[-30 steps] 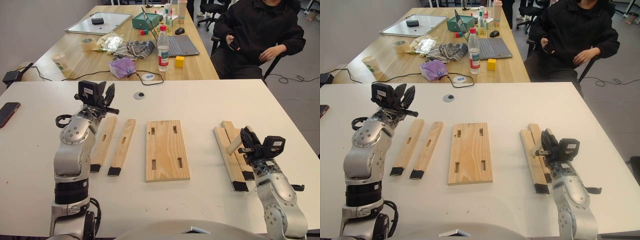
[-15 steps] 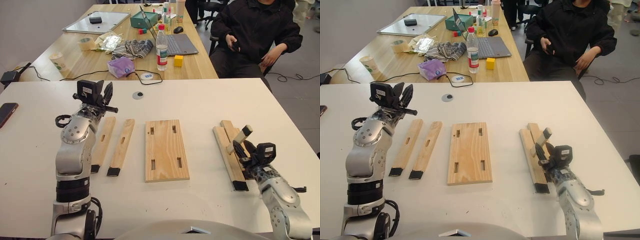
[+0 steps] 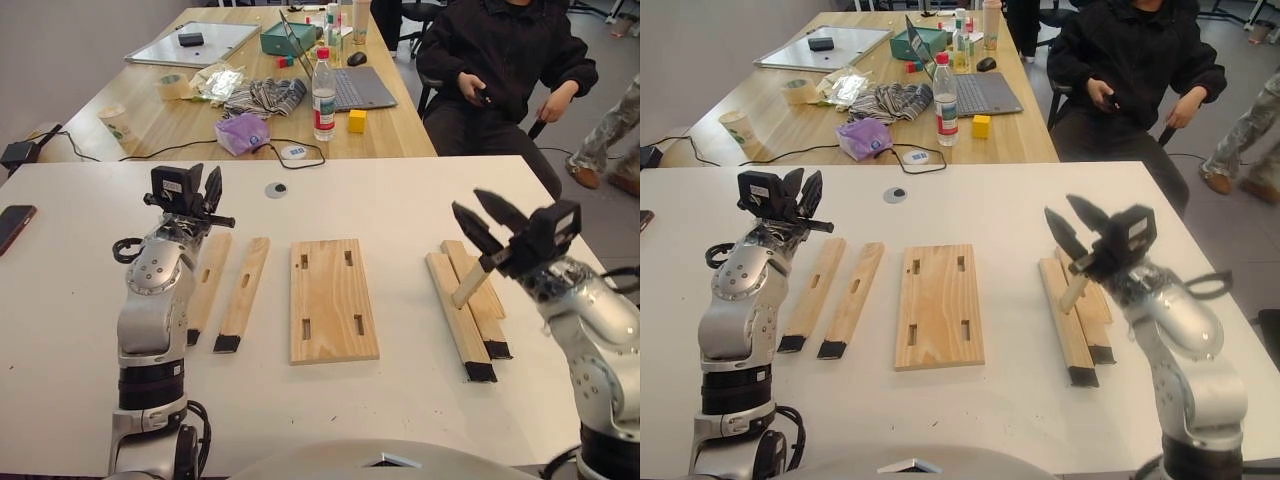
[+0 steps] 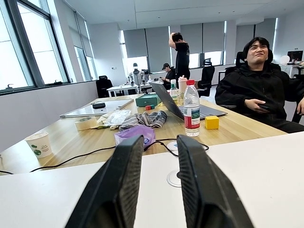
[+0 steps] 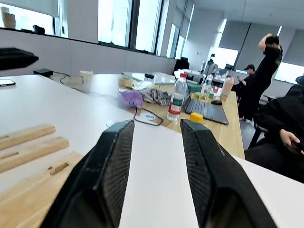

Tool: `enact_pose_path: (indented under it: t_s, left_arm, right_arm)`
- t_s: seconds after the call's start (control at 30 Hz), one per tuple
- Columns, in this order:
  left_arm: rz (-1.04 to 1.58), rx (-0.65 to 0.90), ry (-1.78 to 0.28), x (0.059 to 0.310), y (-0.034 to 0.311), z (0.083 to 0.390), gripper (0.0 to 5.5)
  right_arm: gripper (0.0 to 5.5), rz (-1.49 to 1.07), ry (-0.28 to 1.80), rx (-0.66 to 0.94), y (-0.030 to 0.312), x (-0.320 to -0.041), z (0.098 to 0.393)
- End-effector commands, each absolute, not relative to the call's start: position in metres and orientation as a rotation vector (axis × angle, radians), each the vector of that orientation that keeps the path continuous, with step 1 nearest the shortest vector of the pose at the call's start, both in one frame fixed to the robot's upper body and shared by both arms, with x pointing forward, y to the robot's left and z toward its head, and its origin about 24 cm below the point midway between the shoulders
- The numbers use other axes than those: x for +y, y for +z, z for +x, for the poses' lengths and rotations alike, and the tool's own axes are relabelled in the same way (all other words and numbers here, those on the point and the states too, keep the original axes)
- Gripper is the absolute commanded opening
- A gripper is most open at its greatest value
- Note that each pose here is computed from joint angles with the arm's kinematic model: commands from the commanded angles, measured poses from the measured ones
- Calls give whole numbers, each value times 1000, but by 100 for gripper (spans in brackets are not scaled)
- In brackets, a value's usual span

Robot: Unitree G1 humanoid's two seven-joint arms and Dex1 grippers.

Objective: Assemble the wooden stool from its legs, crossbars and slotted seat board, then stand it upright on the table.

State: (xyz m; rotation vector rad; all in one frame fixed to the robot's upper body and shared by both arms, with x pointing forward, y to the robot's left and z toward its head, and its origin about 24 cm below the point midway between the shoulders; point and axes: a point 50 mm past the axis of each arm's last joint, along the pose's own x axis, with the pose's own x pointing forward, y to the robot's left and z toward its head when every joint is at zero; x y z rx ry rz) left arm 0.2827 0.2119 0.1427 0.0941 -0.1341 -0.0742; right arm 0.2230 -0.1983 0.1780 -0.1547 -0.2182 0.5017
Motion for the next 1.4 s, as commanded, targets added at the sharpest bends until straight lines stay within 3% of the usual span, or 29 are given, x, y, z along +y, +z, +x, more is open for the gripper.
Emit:
enact_pose_path:
  t_s: [0.03,0.17,0.3,0.43,0.67,1.4]
  left_arm:
    - [98,-140,-77,211,145,287,125]
    - [103,-142,-97,209,147,294,125]
    - [111,-152,-105,208,152,299,125]
    - [114,-149,-116,207,152,300,125]
    - [122,-147,-118,207,153,299,125]
    - [126,-151,-88,213,153,296,125]
  right_arm:
    - [149,-28,454,-284,216,-198,262]
    - [74,142,471,-165,218,-201,290]
    - [1,223,534,93,184,-202,302]
    - [1,240,555,242,155,-201,300]
    - [1,275,483,335,121,-221,292]
    - [1,444,487,378,120,-213,262]
